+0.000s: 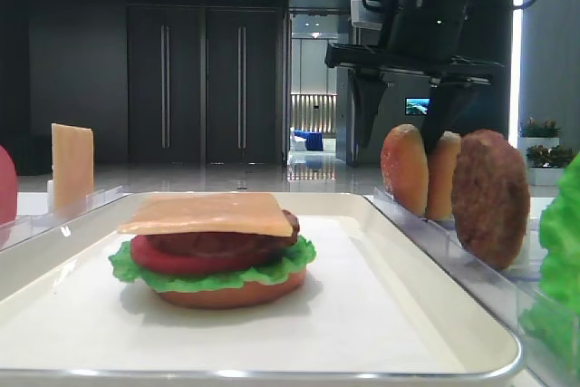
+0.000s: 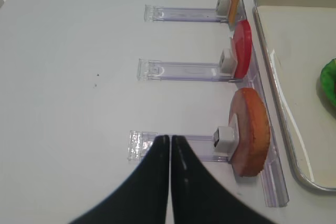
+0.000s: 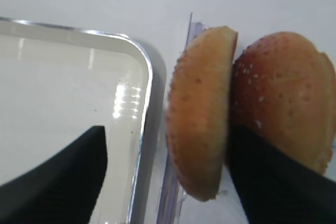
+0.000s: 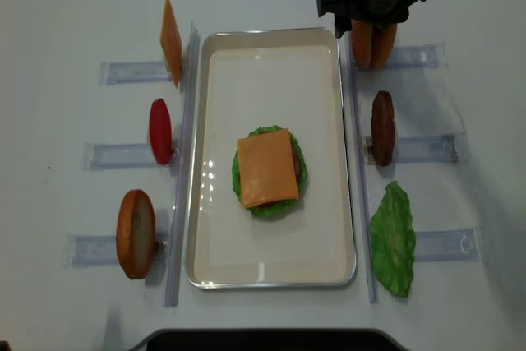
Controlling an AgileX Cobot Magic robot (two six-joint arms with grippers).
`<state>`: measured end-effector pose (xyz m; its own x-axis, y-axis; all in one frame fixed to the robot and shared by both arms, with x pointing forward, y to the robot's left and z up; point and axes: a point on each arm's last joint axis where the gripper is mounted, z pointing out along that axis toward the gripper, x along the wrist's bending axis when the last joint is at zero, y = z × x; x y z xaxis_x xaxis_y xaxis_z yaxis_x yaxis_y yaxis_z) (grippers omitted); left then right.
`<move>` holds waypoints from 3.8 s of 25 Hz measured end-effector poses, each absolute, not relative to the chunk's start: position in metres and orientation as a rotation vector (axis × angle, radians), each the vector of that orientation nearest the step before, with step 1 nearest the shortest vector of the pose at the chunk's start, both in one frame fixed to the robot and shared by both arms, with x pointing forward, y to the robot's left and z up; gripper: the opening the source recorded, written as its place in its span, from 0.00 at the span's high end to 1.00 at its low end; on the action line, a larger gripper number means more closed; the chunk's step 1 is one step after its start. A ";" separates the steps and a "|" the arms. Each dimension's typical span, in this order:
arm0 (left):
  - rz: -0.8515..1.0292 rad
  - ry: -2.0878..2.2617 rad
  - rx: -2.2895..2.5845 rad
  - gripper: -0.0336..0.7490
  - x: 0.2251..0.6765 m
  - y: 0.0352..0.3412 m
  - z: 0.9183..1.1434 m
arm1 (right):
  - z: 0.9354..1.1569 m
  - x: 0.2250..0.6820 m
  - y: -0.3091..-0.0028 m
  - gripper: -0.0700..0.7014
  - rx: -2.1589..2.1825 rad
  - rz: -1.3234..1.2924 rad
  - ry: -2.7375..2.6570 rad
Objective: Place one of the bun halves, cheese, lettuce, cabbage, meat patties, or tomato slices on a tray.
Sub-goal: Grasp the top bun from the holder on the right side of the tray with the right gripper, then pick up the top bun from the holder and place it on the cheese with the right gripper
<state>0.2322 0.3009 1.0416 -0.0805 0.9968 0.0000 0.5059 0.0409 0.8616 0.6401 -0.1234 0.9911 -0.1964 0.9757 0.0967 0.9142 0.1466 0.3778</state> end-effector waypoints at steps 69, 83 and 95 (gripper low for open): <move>0.951 1.664 1.535 0.96 0.232 0.301 1.042 | 1.053 0.457 -0.007 0.65 1.753 1.282 2.665; 0.951 1.664 1.535 0.96 0.232 0.301 1.042 | 1.025 0.488 -0.049 0.65 1.740 1.624 2.655; 0.951 1.664 1.535 0.96 0.232 0.301 1.042 | 1.013 0.484 -0.046 0.65 1.648 1.672 2.739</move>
<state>0.2322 0.3009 1.0416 -0.0805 0.9968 0.0000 0.5059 0.0409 0.8616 0.4841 -0.0462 1.0132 -0.4981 0.4486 0.7420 0.8651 0.1982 0.4609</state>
